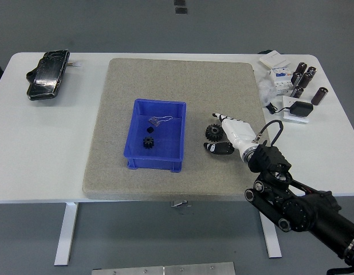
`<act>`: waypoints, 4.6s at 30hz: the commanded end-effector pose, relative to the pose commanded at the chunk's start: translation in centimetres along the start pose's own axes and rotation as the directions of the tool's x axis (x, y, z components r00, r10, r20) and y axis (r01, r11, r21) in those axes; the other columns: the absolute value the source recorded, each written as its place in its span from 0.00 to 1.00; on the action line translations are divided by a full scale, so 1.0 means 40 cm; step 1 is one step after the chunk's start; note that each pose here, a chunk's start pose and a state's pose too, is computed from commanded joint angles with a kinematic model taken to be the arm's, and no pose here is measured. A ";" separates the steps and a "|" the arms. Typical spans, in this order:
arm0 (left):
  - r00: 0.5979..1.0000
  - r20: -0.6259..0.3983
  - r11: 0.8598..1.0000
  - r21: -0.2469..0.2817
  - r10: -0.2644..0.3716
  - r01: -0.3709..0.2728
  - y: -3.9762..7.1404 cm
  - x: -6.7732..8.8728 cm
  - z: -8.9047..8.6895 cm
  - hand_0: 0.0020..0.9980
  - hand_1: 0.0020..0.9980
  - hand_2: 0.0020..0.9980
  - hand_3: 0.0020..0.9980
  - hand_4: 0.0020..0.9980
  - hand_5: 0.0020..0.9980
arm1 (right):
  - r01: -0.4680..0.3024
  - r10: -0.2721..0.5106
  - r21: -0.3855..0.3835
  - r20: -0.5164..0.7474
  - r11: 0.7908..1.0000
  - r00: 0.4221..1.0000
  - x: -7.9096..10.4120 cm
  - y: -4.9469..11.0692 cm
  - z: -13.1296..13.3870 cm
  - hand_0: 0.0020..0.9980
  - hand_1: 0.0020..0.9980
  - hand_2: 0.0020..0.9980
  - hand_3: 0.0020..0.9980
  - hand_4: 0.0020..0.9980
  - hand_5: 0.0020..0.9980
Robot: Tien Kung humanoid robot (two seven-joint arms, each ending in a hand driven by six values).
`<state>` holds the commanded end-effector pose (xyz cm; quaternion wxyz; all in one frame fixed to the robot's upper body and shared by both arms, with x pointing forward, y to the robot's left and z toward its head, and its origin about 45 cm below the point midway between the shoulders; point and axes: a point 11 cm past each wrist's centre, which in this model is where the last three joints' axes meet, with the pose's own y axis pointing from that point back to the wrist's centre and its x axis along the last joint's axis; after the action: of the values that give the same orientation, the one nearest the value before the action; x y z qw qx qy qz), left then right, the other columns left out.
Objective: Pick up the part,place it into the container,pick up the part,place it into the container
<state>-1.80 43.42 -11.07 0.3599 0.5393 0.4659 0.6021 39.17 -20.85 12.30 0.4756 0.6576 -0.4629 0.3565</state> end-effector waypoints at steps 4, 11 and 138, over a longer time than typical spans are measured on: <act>1.000 -0.004 1.000 -0.006 0.007 -0.007 0.000 0.003 0.003 0.64 0.61 0.57 0.57 0.62 0.28 | -0.007 0.007 0.009 -0.023 1.000 1.000 0.001 0.001 -0.005 0.72 0.65 0.65 0.68 0.34 0.14; 1.000 -0.004 1.000 -0.011 0.007 -0.007 0.000 0.002 0.005 0.64 0.61 0.58 0.57 0.61 0.29 | -0.017 0.018 0.023 -0.040 1.000 0.999 -0.001 0.001 -0.011 0.66 0.56 0.57 0.56 0.30 0.00; 1.000 0.002 1.000 0.004 0.016 -0.016 -0.001 0.027 -0.014 0.64 0.61 0.57 0.58 0.63 0.26 | -0.523 0.548 -0.267 0.662 0.810 0.511 0.269 0.240 0.325 0.78 0.73 0.76 0.77 0.93 0.71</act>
<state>-2.53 44.35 -10.74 0.3545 0.5443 0.4625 0.6035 33.86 -37.31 21.12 0.1352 0.5589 -0.7946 0.1947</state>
